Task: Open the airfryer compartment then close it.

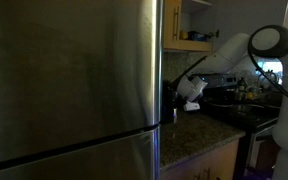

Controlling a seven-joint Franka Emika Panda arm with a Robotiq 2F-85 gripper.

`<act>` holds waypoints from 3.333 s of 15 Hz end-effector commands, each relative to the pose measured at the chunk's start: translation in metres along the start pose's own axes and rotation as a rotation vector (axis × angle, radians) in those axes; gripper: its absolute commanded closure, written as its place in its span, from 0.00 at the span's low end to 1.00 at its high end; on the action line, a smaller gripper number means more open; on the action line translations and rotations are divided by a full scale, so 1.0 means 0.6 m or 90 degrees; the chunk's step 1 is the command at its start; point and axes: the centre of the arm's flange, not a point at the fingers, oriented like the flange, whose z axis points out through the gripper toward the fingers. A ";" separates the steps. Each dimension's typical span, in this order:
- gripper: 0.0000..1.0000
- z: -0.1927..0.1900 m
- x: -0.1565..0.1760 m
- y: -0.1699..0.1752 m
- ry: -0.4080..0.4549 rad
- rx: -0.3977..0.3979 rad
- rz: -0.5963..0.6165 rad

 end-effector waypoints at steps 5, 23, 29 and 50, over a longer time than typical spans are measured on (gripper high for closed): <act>0.93 0.001 -0.025 0.006 -0.087 -0.097 -0.060; 0.93 -0.007 -0.012 0.013 -0.354 -0.047 -0.051; 0.54 0.017 -0.024 0.015 -0.315 -0.034 -0.007; 0.91 0.015 0.021 0.002 -0.077 -0.070 0.047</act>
